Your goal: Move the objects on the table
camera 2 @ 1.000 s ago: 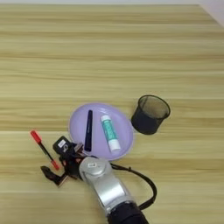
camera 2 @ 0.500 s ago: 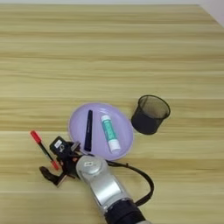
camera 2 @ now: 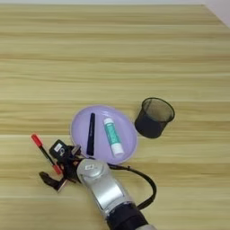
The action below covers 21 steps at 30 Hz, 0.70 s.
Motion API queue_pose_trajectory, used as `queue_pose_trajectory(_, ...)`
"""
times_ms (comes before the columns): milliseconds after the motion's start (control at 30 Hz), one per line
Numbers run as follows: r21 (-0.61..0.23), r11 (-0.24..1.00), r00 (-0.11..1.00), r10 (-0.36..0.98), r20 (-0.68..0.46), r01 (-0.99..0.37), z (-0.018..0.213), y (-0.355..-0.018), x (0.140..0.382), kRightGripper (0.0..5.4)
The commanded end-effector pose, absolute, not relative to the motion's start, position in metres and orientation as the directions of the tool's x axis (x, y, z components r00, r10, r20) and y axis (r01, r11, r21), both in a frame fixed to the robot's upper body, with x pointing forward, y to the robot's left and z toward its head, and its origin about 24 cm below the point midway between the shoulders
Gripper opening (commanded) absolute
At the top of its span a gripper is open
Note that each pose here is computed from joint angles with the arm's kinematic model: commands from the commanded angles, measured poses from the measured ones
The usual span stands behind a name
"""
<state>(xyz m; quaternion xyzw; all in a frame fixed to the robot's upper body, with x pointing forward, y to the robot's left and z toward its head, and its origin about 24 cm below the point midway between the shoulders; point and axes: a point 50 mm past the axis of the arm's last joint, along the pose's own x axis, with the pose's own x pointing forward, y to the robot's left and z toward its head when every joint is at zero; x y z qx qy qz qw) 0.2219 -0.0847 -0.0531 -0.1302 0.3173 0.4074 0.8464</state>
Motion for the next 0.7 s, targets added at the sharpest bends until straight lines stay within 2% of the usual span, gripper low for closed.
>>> queue_pose_trajectory(33, 0.073, 0.673, 0.437, 0.556, -0.707, -0.736, -0.0648, -0.0946, 0.215, 5.39)
queue_pose_trajectory(433, 0.066, 0.667, 0.433, 0.552, -0.713, -0.742, -0.0657, -0.0949, 0.2147, 5.39)
queue_pose_trajectory(700, 0.055, 0.654, 0.421, 0.547, -0.723, -0.754, -0.0671, -0.0956, 0.2127, 4.65)
